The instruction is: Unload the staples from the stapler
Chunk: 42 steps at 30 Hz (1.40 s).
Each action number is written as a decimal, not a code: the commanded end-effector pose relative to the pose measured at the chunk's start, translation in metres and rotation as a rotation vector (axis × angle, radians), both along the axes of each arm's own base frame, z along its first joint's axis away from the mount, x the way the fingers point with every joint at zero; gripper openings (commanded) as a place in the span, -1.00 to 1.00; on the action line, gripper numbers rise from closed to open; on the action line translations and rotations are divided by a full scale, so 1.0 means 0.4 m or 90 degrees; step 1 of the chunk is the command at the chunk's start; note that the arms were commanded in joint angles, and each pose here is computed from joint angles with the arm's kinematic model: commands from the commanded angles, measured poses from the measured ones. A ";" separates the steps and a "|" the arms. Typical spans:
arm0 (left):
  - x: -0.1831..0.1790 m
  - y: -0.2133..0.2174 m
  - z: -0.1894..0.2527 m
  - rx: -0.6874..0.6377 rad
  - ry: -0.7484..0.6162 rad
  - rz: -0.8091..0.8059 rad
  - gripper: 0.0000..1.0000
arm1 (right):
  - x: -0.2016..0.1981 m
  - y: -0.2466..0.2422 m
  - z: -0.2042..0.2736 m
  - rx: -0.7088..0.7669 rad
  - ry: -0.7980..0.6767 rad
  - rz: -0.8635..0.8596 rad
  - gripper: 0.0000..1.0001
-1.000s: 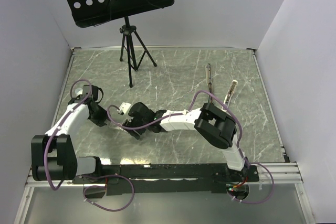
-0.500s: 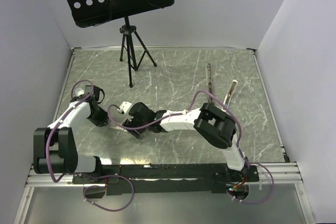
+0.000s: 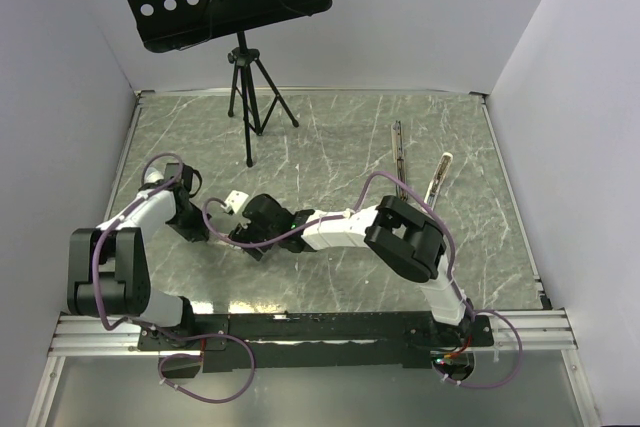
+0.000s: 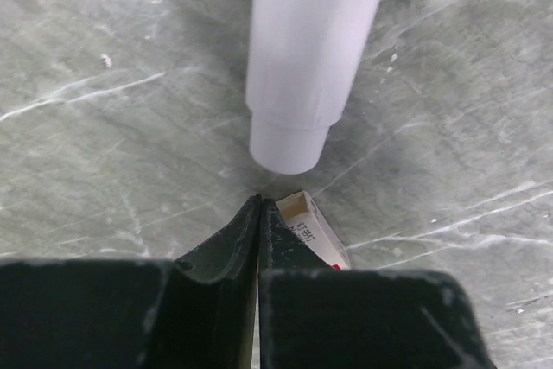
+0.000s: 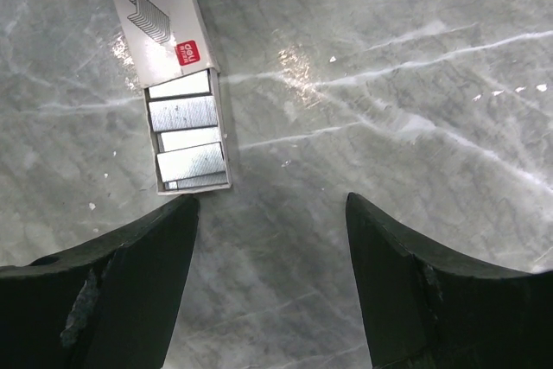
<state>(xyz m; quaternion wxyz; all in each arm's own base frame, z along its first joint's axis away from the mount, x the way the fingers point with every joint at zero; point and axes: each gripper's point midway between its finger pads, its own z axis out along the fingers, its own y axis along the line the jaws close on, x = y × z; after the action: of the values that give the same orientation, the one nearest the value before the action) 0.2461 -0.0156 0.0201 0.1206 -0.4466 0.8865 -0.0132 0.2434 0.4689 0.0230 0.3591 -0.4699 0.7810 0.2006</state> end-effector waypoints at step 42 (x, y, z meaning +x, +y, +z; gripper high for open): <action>0.080 -0.026 0.008 0.034 -0.026 -0.066 -0.89 | 0.113 -0.133 -0.075 -0.025 -0.006 -0.143 0.42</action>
<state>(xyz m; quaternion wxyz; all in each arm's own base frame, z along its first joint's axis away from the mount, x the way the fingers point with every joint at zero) 0.2696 -0.0293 0.0196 0.1404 -0.3966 0.9070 -0.0208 0.2840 0.4470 0.0229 0.4197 -0.4071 0.7888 0.1898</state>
